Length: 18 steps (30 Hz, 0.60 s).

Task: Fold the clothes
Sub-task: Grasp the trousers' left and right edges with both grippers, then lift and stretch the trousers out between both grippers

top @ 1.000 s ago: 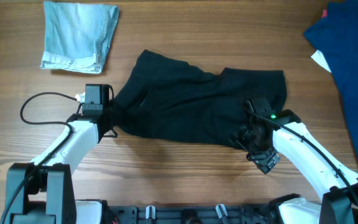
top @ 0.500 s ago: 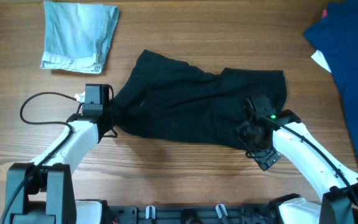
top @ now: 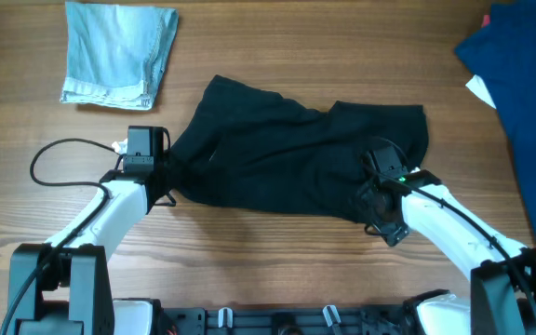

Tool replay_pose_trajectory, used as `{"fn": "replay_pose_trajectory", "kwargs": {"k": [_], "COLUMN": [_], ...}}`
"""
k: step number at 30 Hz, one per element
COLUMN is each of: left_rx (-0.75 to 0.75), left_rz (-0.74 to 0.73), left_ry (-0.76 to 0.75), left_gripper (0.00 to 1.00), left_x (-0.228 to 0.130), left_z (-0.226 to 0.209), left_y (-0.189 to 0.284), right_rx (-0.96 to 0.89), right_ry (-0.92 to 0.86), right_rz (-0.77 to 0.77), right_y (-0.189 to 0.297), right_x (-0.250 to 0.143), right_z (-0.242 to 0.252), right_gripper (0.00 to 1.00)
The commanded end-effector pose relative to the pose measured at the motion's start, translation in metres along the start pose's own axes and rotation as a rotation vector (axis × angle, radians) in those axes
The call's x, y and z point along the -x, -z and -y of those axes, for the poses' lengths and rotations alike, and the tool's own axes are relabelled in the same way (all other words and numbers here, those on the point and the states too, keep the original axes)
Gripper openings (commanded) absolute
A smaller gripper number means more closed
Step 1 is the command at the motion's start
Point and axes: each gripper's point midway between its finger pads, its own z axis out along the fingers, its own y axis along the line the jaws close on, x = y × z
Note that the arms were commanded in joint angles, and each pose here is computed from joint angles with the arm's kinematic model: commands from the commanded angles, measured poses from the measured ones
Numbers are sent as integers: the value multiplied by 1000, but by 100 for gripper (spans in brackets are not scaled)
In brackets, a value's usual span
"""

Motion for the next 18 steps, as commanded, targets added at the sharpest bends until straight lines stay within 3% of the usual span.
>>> {"fn": "replay_pose_trajectory", "kwargs": {"k": [1, 3, 7, 9, 10, 14, 18], "left_rx": [25, 29, 29, 29, 29, -17, -115], "left_rz": [8, 3, 3, 3, 3, -16, 86], "left_ry": [-2, -2, -2, -2, -2, -2, 3], "left_gripper": [4, 4, 4, 4, 4, 4, 4], "left_x": [2, 1, 1, 1, 1, -2, 21], "left_z": [-3, -4, -4, -4, -4, 4, 22], "left_y": [-2, -2, -2, -2, -2, 3, 60], "right_rx": [-42, -28, -31, -33, -37, -75, 31], "right_ry": [42, 42, 45, 46, 45, 42, 37], "right_rz": [-31, -44, -49, -45, -45, 0, 105], "right_y": [-19, -19, -19, -19, -19, 7, 71], "right_x": [-5, -7, -8, -7, -7, 5, 26], "right_z": [5, 2, 3, 3, 4, 5, -9], "right_gripper": [83, 68, 19, 15, 4, 4, 4]}}
